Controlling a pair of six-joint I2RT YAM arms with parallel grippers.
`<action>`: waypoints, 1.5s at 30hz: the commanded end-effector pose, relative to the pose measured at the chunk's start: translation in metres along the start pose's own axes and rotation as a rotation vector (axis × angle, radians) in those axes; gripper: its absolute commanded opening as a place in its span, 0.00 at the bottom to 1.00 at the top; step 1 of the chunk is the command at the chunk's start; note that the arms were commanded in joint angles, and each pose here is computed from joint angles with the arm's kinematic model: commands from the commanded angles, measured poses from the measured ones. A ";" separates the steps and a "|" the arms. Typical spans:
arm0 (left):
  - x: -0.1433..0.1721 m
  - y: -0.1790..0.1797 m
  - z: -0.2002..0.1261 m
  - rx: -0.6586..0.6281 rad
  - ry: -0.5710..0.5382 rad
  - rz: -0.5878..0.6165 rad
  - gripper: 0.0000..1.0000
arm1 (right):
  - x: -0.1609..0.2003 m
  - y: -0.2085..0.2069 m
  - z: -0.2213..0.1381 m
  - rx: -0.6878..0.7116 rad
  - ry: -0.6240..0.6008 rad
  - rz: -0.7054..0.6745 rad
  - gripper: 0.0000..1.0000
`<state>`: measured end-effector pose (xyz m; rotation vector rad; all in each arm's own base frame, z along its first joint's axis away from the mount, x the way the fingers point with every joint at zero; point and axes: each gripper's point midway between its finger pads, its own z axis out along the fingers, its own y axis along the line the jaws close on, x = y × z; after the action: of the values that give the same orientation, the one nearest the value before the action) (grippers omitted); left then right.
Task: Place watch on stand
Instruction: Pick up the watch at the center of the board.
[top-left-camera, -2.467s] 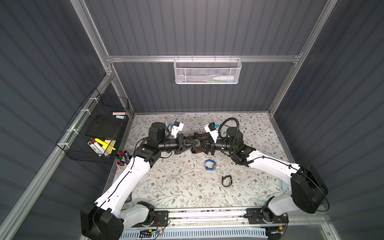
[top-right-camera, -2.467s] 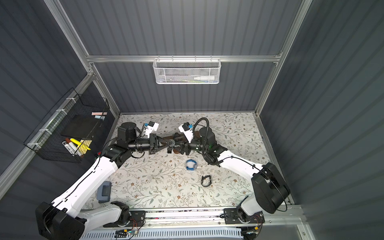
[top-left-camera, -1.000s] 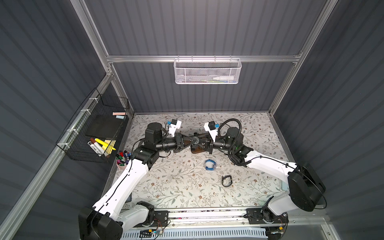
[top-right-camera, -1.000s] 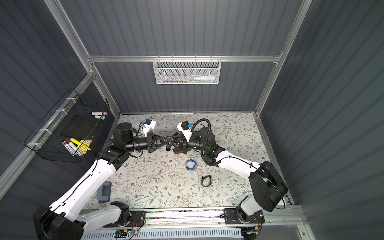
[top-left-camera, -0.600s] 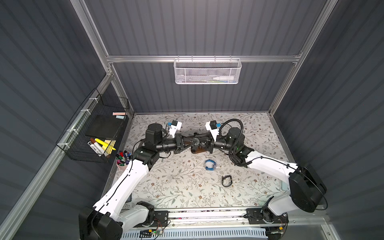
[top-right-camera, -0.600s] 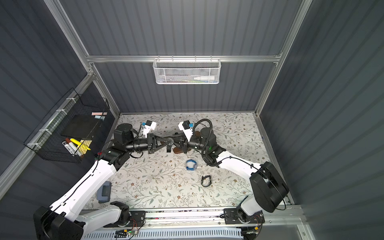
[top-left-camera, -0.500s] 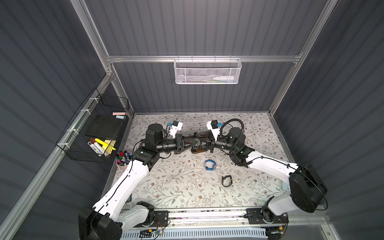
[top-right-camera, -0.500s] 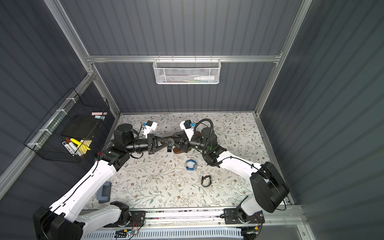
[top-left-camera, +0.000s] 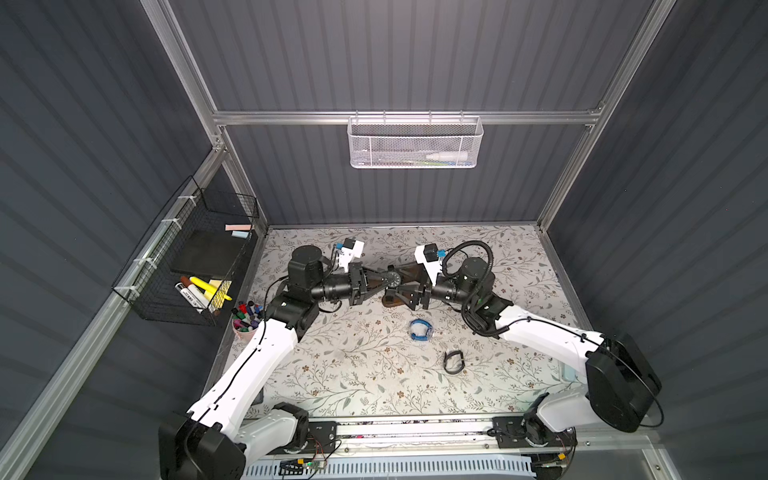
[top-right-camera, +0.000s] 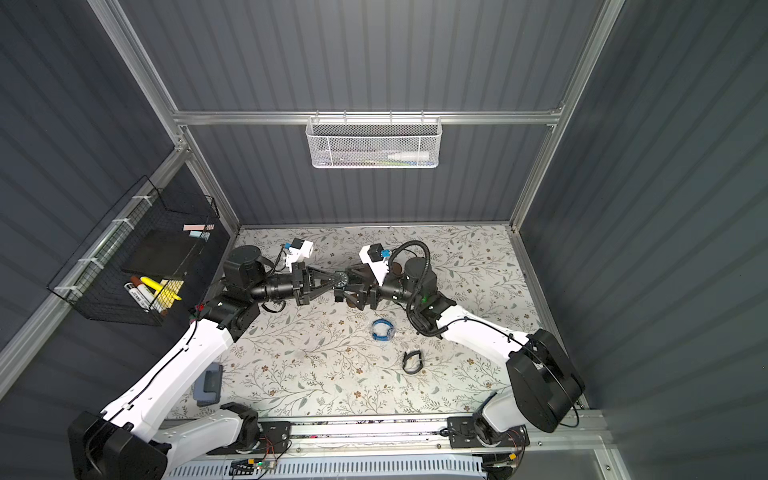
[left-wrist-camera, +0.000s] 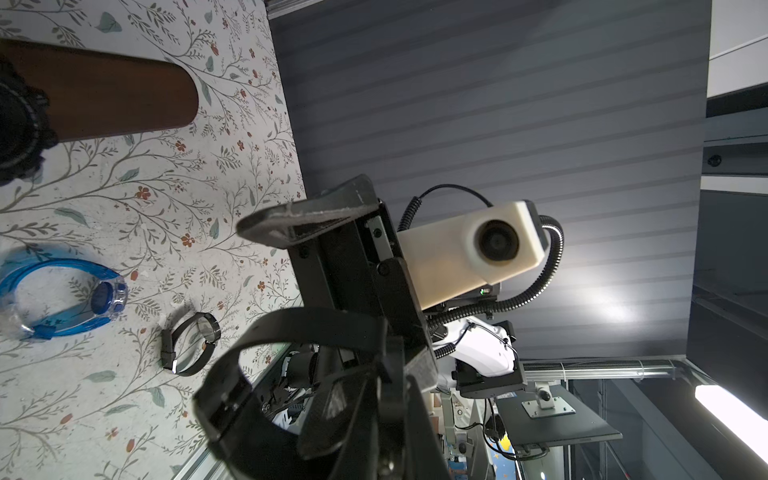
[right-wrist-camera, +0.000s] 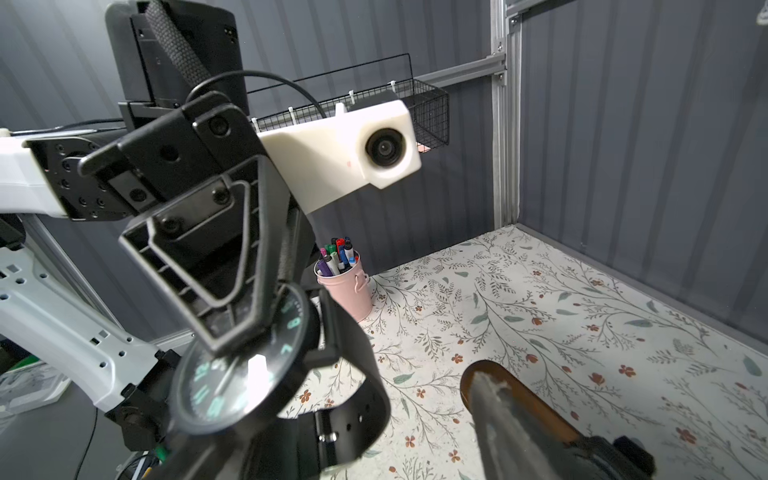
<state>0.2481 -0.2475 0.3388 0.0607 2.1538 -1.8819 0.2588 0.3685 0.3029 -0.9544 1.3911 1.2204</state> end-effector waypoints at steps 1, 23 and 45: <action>0.001 0.011 0.002 -0.018 0.003 -0.032 0.06 | -0.037 0.017 0.003 -0.065 -0.090 -0.079 0.76; 0.006 0.013 0.000 -0.026 0.014 -0.036 0.09 | -0.061 -0.011 -0.001 0.006 -0.188 -0.130 0.56; -0.023 -0.001 -0.001 -0.065 -0.070 0.086 0.30 | -0.058 -0.006 0.008 -0.138 -0.201 -0.044 0.01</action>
<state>0.2640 -0.2454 0.3288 0.0165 2.1810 -1.7988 0.2834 0.3749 0.3401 -0.9149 1.2105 1.3444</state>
